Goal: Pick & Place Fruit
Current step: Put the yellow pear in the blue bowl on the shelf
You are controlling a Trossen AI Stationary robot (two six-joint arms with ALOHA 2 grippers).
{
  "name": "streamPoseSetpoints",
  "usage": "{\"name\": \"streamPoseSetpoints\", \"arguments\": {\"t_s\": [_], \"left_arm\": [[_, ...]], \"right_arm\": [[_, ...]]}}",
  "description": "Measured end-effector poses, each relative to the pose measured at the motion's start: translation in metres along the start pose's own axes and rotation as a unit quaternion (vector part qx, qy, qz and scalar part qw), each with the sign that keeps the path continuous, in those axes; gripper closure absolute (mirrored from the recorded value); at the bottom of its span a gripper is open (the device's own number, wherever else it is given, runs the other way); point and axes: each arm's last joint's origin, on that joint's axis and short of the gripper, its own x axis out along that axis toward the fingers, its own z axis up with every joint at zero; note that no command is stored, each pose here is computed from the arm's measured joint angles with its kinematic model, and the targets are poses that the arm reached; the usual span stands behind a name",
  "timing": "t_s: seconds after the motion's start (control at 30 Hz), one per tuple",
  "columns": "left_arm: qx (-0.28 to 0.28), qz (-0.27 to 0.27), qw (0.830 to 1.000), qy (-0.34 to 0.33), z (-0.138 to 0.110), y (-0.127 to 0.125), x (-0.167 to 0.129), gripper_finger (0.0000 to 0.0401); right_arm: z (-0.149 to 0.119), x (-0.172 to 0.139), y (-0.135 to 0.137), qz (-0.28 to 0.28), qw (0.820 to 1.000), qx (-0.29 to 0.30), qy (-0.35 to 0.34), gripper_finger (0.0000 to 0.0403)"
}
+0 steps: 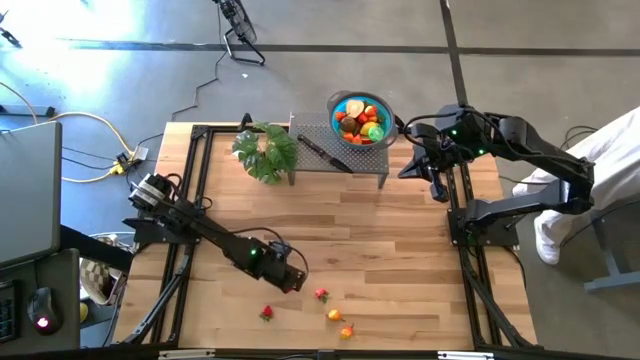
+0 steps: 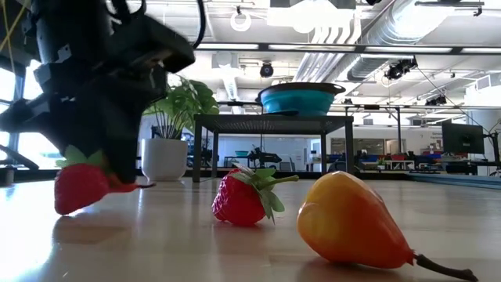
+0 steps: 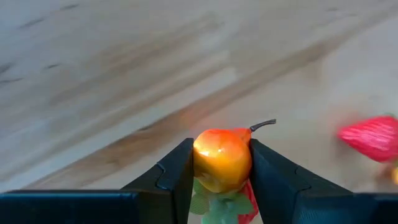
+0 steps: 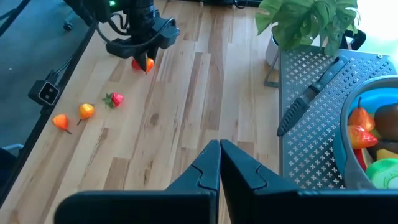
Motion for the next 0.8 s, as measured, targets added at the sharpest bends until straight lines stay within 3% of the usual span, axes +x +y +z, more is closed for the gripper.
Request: {"name": "streamPoseSetpoints", "arguments": {"t_s": [0.13,0.37,0.67,0.8], "left_arm": [[-0.018,0.027,0.999,-0.002,0.0003,0.0052,-0.0001,0.0272],[-0.018,0.02,1.0,-0.001,0.0003,0.004,-0.0001,0.0268],[-0.017,0.021,0.999,-0.017,0.0012,0.0043,-0.0001,0.0186],[-0.017,0.02,0.999,-0.029,0.0019,0.0043,-0.0001,0.0173]], "right_arm": [[0.0,0.0,0.0,0.0,1.0,0.0,0.0,0.0399],[0.0001,0.0,0.0,0.0,1.0,0.0,0.0,0.0399],[0.0001,0.0,0.0,0.0,1.0,0.0,0.0,0.0399],[0.0001,0.0,0.0,0.0,1.0,0.0,0.0,0.04]]}}
